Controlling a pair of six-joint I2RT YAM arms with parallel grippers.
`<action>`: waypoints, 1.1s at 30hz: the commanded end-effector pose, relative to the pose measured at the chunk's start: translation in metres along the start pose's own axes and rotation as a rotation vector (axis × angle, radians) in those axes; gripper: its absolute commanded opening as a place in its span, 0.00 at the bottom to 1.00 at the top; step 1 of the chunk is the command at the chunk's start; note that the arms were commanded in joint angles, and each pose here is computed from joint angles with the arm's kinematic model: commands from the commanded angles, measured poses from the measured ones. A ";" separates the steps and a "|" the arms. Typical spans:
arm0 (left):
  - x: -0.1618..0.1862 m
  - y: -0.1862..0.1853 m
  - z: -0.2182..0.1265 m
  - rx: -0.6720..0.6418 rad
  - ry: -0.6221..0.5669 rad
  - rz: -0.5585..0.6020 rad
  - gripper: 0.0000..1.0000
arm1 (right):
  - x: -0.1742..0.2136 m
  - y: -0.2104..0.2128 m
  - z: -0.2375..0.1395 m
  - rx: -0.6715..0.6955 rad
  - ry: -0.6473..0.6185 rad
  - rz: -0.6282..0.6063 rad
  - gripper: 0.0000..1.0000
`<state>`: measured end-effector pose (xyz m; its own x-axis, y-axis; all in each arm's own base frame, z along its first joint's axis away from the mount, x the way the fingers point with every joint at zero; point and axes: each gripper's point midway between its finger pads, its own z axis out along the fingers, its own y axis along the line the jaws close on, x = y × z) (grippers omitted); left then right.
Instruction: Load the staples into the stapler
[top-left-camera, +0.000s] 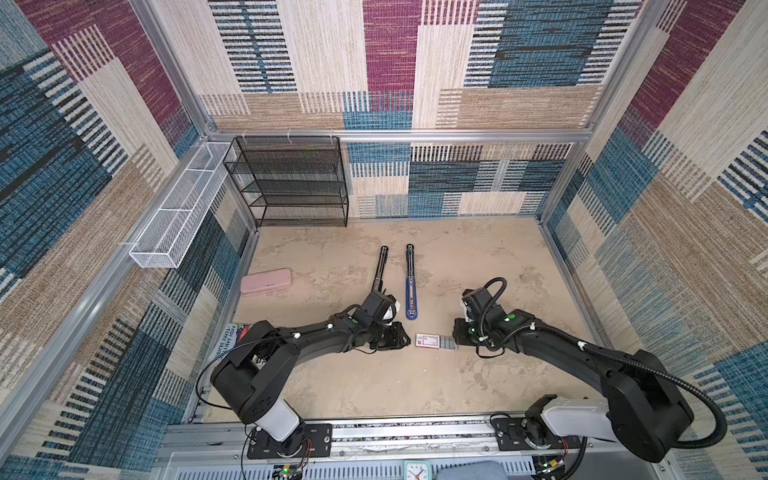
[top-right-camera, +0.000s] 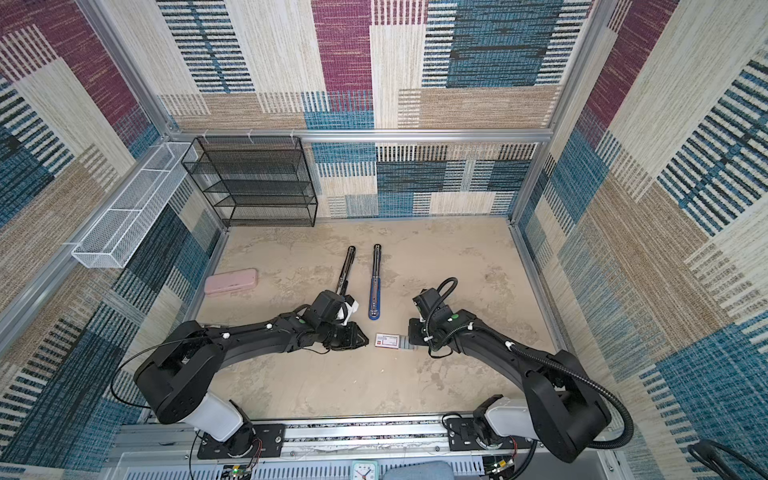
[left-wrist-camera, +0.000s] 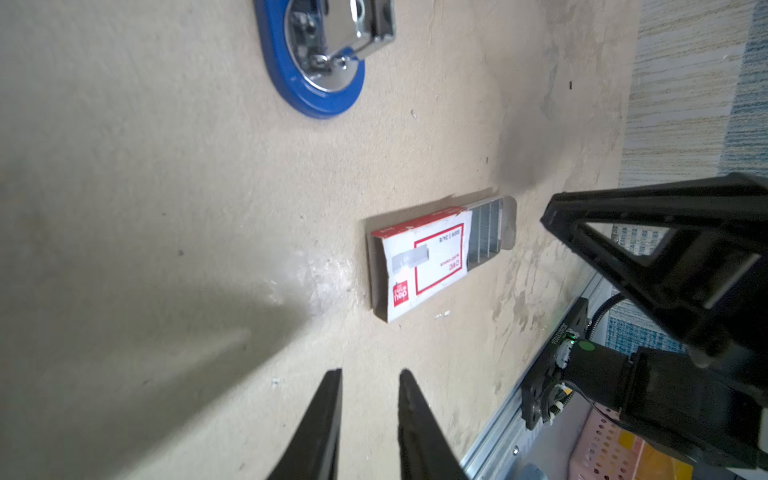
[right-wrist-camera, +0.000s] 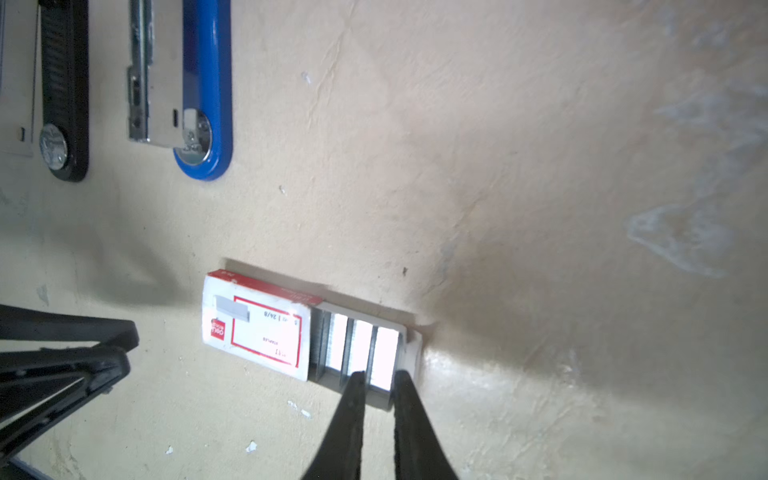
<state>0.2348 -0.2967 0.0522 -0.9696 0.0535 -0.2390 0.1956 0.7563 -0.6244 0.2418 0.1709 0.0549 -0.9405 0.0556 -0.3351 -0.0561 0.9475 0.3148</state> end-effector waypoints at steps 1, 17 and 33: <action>0.001 0.005 -0.002 -0.021 -0.007 -0.017 0.27 | 0.004 0.002 0.004 0.002 0.025 -0.002 0.19; 0.003 0.007 0.003 -0.022 0.008 -0.015 0.27 | 0.020 -0.009 0.020 0.053 0.088 0.009 0.18; 0.002 0.007 0.006 -0.021 0.011 -0.016 0.27 | 0.022 -0.014 0.023 0.080 0.096 0.009 0.03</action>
<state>0.2310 -0.2920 0.0394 -0.9765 0.0575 -0.2077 0.1742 0.7777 -0.6041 0.2314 0.1707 0.0222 -0.9685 0.0271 -0.2477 -0.0405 0.9637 0.2638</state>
